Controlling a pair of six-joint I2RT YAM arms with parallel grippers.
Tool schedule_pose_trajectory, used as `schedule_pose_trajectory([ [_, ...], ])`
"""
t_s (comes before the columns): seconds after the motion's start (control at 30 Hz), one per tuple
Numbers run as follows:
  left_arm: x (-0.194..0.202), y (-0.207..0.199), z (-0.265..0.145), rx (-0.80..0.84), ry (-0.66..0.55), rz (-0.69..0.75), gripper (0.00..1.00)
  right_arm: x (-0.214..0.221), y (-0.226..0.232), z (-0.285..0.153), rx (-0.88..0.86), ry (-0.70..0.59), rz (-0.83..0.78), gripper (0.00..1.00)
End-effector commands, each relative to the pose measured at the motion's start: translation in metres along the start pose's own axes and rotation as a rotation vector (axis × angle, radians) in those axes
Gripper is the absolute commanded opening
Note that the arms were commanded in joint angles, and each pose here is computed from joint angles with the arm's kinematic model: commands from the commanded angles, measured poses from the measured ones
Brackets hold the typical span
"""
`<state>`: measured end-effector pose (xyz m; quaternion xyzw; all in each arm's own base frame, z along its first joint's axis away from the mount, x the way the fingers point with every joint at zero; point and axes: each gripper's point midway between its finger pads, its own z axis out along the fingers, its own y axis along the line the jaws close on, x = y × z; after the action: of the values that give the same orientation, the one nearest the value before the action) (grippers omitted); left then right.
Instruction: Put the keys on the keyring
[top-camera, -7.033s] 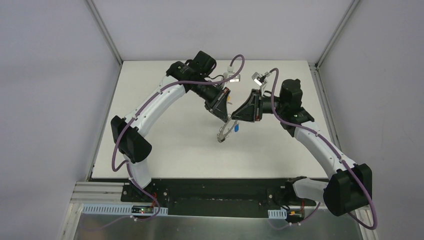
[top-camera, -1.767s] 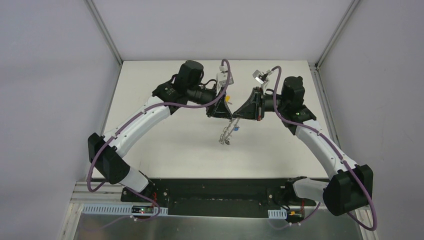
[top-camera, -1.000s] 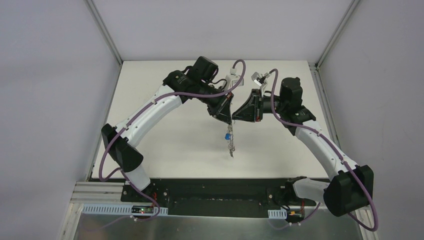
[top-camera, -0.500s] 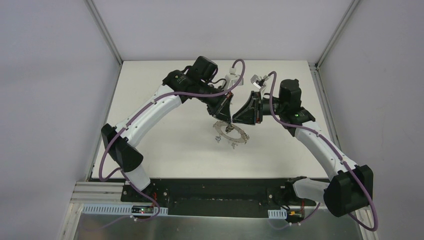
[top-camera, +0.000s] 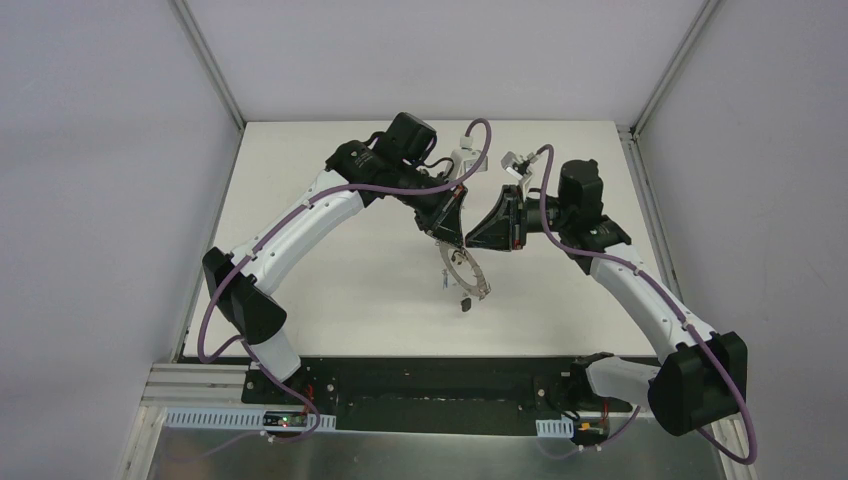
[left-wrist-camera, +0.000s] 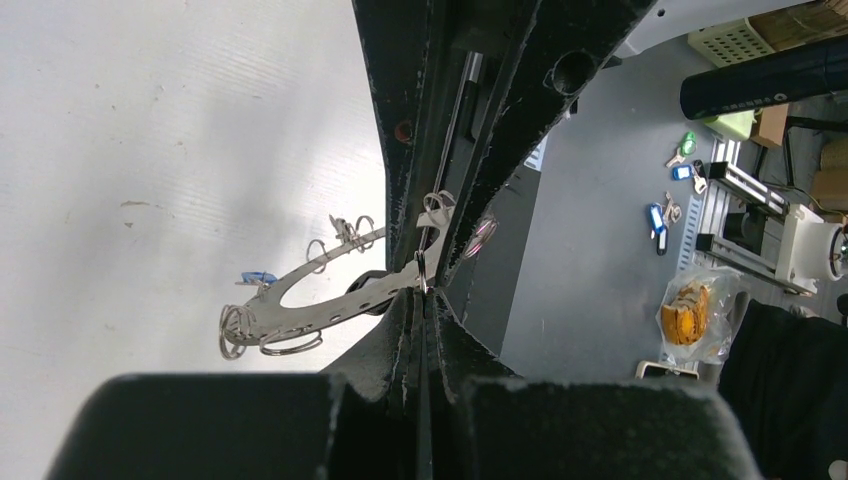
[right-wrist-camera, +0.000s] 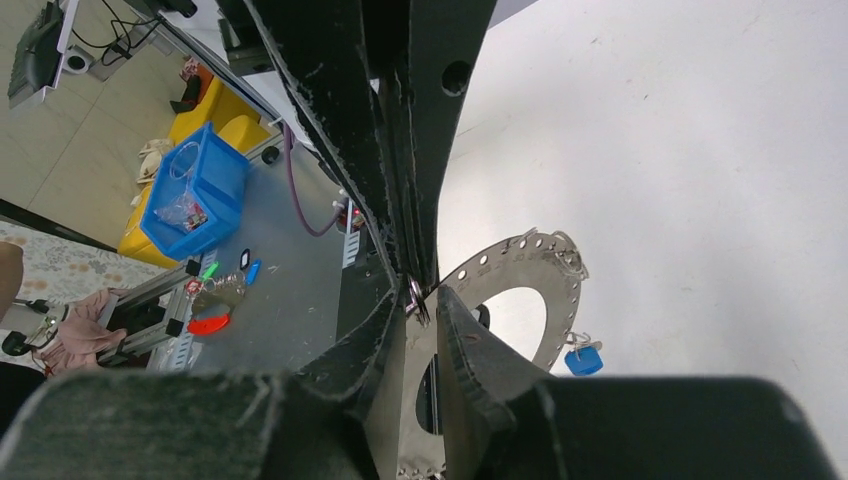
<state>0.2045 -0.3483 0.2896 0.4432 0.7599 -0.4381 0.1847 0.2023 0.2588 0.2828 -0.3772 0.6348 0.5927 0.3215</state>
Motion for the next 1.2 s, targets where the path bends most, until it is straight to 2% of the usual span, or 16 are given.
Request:
schedule_pose_trajectory([
  [0.0,-0.015,-0.015,-0.011,0.033,-0.053,0.050,0.00,0.001,0.011,-0.001,-0.042,0.003,-0.054,0.20],
  [0.3,-0.017,-0.011,-0.009,0.037,-0.061,0.036,0.00,-0.001,0.014,0.003,-0.061,0.004,-0.031,0.19],
  [0.5,-0.016,-0.008,-0.005,0.046,-0.052,0.023,0.00,-0.007,0.014,0.005,-0.068,-0.009,-0.012,0.00],
  [0.63,-0.017,-0.011,-0.006,0.061,-0.060,0.045,0.00,-0.012,0.010,0.003,-0.056,-0.031,0.000,0.00],
  [0.8,-0.015,-0.009,-0.017,0.076,-0.125,0.171,0.24,-0.021,0.018,-0.001,-0.084,-0.050,0.003,0.00],
  [0.87,-0.018,-0.006,-0.021,0.082,-0.185,0.255,0.33,-0.021,0.020,-0.003,-0.088,-0.049,0.000,0.00],
  [1.03,-0.010,0.003,-0.024,0.114,-0.256,0.326,0.47,-0.019,0.023,-0.007,-0.091,-0.050,-0.003,0.00],
  [1.17,-0.001,0.002,-0.017,0.165,-0.266,0.353,0.52,-0.021,0.023,-0.007,-0.092,-0.050,0.000,0.00],
])
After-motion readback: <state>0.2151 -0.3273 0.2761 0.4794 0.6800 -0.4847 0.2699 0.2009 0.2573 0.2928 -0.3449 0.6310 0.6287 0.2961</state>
